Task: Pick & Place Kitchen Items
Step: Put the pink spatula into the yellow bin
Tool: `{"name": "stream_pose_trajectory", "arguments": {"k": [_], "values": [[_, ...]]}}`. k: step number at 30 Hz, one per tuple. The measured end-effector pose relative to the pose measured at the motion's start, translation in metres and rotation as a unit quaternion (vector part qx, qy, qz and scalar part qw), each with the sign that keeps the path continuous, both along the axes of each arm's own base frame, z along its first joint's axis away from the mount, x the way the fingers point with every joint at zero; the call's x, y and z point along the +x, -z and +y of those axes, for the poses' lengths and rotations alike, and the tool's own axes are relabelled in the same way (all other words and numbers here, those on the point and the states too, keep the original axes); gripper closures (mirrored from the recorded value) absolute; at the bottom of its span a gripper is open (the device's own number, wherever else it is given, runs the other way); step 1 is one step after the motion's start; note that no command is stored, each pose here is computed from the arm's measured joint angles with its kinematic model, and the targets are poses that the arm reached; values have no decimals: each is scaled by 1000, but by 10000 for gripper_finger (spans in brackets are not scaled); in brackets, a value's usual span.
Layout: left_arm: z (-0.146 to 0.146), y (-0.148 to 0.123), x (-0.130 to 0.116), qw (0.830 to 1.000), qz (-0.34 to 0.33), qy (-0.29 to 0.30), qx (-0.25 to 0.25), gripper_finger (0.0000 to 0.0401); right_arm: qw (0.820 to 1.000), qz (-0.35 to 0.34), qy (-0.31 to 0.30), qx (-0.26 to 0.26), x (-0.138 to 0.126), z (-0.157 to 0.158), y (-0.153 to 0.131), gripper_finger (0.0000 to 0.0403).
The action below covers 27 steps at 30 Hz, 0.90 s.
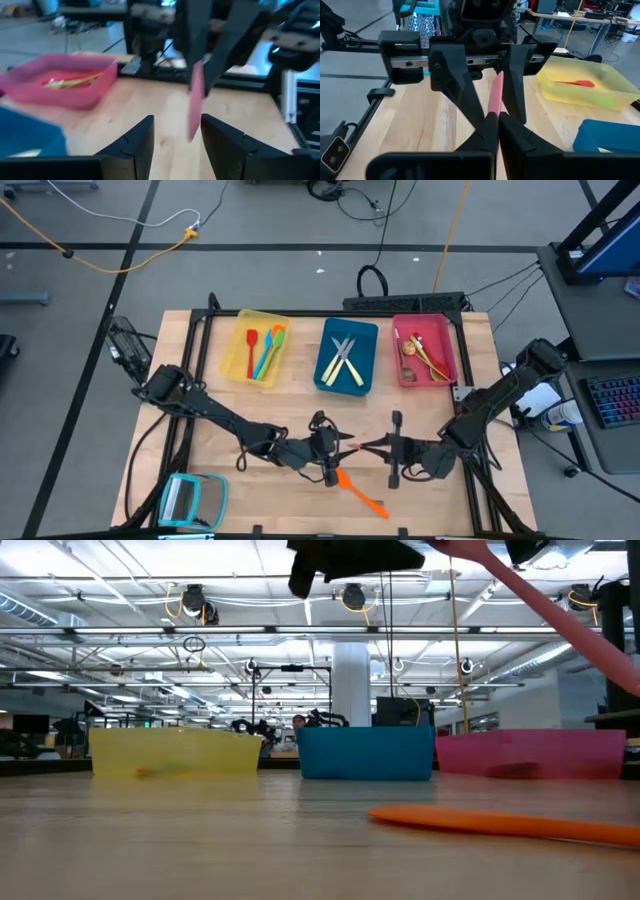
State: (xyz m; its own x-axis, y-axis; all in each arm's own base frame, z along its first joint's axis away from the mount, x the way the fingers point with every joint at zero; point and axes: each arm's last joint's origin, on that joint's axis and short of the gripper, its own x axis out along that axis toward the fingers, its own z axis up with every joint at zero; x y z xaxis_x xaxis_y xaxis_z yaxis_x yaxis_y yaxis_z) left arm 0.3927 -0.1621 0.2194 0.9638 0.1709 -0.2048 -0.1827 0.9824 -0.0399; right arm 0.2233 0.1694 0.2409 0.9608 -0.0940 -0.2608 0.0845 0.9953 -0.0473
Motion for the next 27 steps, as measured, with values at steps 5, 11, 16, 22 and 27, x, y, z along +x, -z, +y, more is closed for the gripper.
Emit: {"name": "stream_pose_trajectory", "arguments": {"k": [5, 11, 16, 22, 27], "values": [[-2, -6, 2, 999, -23, 48, 12, 256, 1000, -8, 7, 5, 4, -4, -2, 403], [0, -6, 3, 998, -24, 48, 22, 364, 1000, -8, 8, -5, 7, -7, -2, 403], [3, -5, 4, 999, -17, 43, 7, 370, 1000, -3, 3, -5, 6, -7, -1, 394], [4, 0, 3, 999, 3, 40, -2, 381, 1000, 1, 3, -3, 3, -9, 7, 346], [4, 5, 1, 999, 28, 34, -15, 379, 1000, 8, 8, -5, 2, -11, 13, 295]]}}
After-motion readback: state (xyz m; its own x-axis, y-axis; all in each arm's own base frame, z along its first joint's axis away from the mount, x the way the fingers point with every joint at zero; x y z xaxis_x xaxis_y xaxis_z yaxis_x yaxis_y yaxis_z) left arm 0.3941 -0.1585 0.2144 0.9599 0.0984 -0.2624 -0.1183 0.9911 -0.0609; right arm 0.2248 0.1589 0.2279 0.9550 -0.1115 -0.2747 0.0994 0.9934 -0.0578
